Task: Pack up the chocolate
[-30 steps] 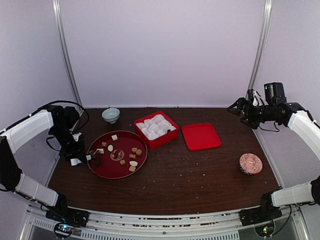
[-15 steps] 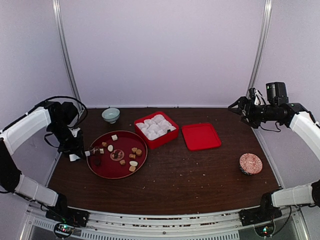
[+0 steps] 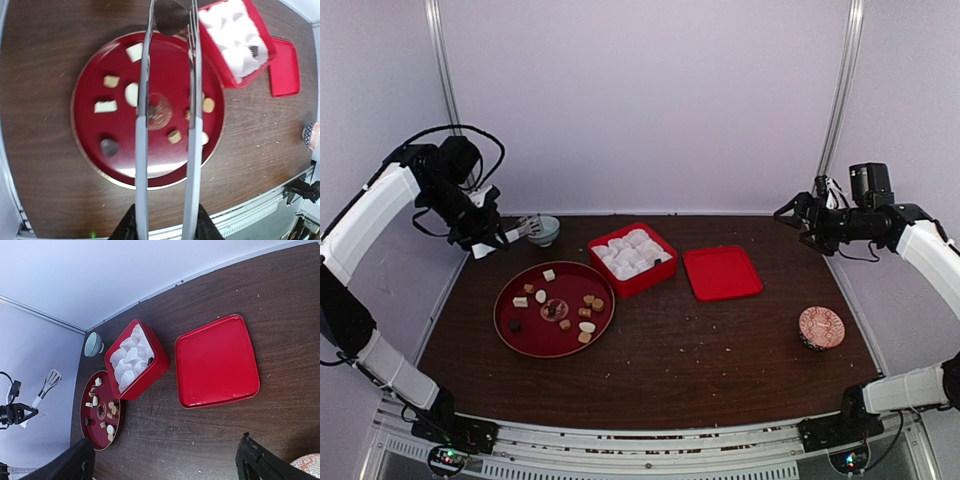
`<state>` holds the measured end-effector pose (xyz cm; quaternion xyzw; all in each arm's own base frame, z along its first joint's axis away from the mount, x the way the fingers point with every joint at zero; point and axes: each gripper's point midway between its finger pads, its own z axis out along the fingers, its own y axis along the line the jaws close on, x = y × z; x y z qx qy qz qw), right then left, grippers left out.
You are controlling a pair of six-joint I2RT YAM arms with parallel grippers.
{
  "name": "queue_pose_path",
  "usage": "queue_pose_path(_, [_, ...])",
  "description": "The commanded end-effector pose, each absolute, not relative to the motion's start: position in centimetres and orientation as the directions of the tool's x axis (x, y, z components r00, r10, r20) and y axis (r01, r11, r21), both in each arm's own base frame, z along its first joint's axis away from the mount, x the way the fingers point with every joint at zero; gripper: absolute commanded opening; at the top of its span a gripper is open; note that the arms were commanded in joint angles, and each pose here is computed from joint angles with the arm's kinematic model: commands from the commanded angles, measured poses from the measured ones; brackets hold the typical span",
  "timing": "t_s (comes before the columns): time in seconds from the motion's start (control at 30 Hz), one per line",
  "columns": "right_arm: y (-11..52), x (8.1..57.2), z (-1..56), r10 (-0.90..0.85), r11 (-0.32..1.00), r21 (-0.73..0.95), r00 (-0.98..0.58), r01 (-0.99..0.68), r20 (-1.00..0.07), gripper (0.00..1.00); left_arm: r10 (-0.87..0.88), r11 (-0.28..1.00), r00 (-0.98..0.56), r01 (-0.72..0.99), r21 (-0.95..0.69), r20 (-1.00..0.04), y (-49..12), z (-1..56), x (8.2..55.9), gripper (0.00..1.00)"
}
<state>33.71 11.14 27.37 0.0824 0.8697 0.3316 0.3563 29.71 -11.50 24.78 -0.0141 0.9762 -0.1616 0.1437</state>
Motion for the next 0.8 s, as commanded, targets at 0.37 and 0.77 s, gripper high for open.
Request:
queue_pose_path(0.37, [11.6, 34.0, 28.9, 0.350, 0.763, 0.632, -0.737, -0.134, -0.579, 1.00, 0.179, 0.802, -0.929, 0.329, -0.498, -0.324, -27.0, 23.3, 36.8, 0.20])
queue_pose_path(0.77, [12.1, 34.2, 29.4, 0.364, 0.734, 0.664, -0.742, -0.143, -0.562, 1.00, 0.228, 0.739, -0.942, 0.333, -0.586, -0.247, -32.8, 19.8, 37.6, 0.20])
